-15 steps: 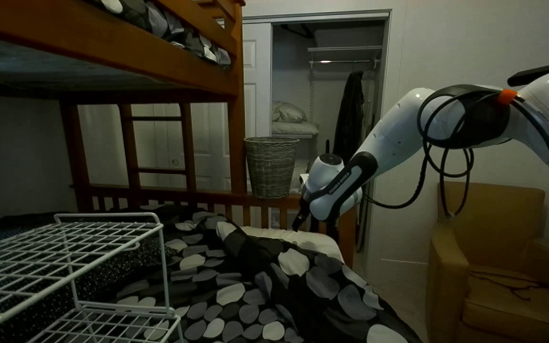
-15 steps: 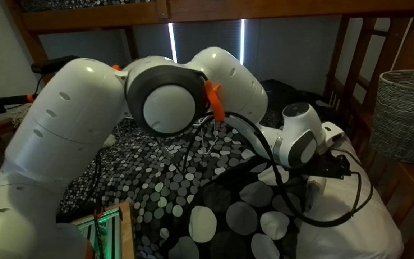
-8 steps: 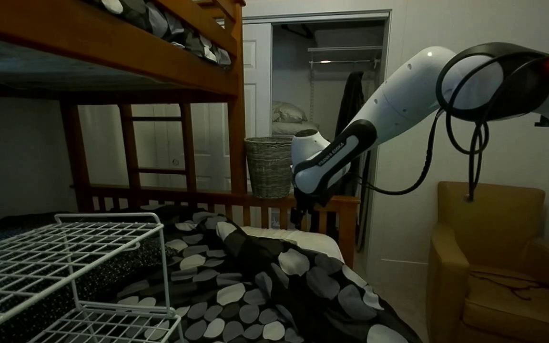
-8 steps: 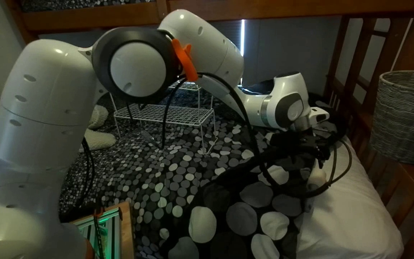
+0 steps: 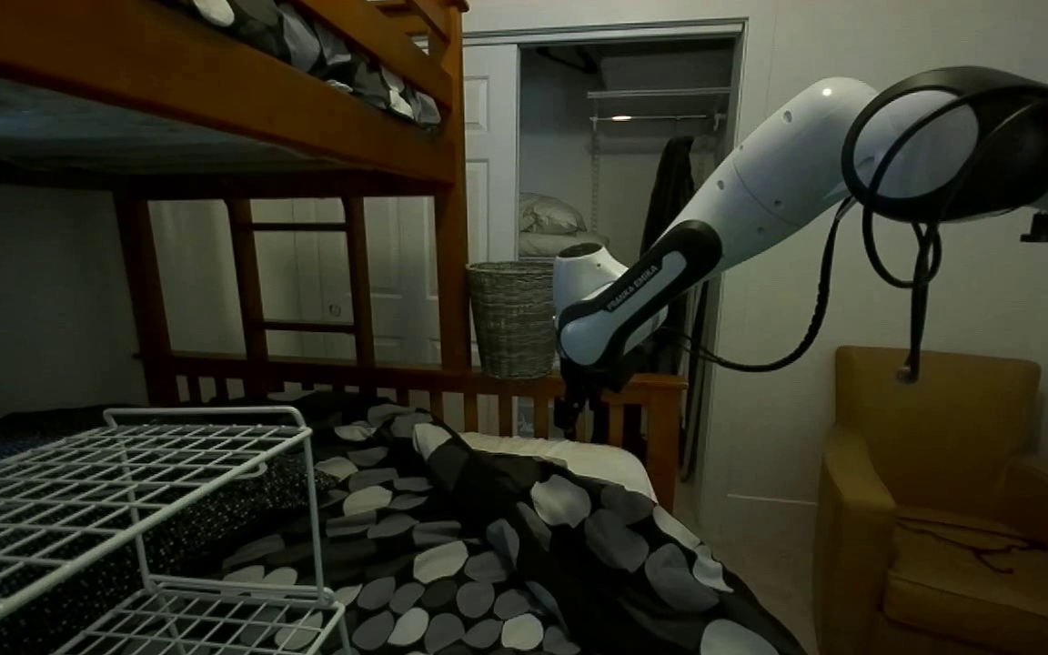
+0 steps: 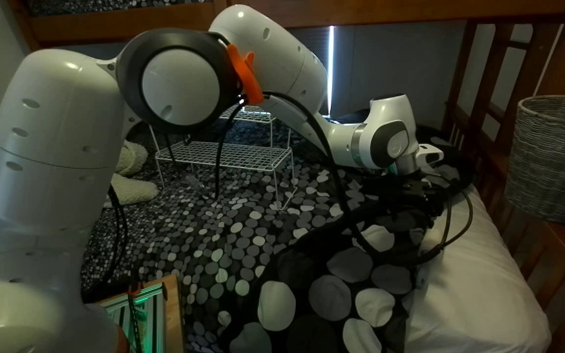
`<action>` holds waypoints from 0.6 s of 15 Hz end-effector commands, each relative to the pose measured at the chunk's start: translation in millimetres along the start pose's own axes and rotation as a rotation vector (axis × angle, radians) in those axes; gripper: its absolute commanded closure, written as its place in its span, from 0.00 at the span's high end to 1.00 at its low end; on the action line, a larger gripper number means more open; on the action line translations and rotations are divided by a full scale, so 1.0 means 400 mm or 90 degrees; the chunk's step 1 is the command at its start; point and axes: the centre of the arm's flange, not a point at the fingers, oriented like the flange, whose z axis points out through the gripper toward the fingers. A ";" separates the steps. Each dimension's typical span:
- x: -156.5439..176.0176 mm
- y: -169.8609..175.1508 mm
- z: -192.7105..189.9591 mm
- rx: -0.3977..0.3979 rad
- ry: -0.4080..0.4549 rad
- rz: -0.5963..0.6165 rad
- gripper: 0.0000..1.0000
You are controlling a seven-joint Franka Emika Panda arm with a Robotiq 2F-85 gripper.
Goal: Pick up the lint roller and put it on the white bed sheet on the bed, cover the lint roller with the black duvet cover
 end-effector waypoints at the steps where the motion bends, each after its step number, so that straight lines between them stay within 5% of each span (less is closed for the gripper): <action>1: -0.002 -0.061 -0.067 0.024 -0.094 0.046 1.00; 4: -0.017 -0.124 -0.117 0.037 -0.188 0.085 1.00; 9: -0.035 -0.263 -0.106 0.169 -0.218 0.083 1.00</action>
